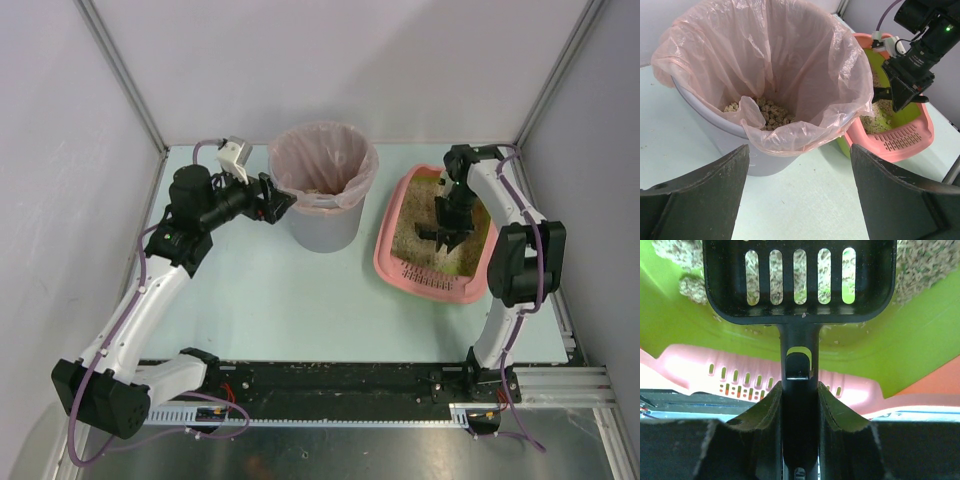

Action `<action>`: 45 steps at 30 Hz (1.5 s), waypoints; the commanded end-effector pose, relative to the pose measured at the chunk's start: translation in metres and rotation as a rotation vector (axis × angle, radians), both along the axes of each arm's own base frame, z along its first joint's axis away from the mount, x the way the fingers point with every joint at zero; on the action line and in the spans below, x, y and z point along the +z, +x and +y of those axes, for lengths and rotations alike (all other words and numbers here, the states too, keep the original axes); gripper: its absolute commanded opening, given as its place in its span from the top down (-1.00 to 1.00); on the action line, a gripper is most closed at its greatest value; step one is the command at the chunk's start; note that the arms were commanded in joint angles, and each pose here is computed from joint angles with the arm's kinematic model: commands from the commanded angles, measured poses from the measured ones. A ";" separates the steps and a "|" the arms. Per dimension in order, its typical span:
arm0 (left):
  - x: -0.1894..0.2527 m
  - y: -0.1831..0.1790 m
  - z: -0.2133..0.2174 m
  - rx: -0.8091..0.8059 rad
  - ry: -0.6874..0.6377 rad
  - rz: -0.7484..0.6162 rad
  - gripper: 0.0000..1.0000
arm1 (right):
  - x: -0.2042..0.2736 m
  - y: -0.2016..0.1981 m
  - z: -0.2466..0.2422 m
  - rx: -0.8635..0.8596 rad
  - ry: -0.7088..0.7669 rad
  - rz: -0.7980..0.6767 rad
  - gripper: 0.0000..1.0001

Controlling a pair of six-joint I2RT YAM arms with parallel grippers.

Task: Clean the litter box

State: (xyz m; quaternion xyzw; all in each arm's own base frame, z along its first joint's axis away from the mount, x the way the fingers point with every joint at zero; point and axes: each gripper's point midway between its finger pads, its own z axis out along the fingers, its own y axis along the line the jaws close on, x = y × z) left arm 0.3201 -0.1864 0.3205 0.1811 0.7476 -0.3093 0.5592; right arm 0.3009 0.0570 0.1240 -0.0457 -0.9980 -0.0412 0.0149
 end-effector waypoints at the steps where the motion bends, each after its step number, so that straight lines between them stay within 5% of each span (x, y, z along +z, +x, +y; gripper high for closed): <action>1: 0.004 -0.001 0.000 -0.012 -0.005 -0.012 -0.72 | 0.006 0.034 -0.009 -0.008 -0.001 -0.076 1.00; 18: 0.003 -0.001 0.000 -0.010 -0.005 -0.008 -0.72 | -0.015 0.083 -0.010 -0.051 -0.062 -0.184 1.00; 45: -0.001 0.000 -0.002 -0.029 -0.017 0.016 -0.72 | -0.020 0.098 -0.007 -0.078 -0.050 -0.410 1.00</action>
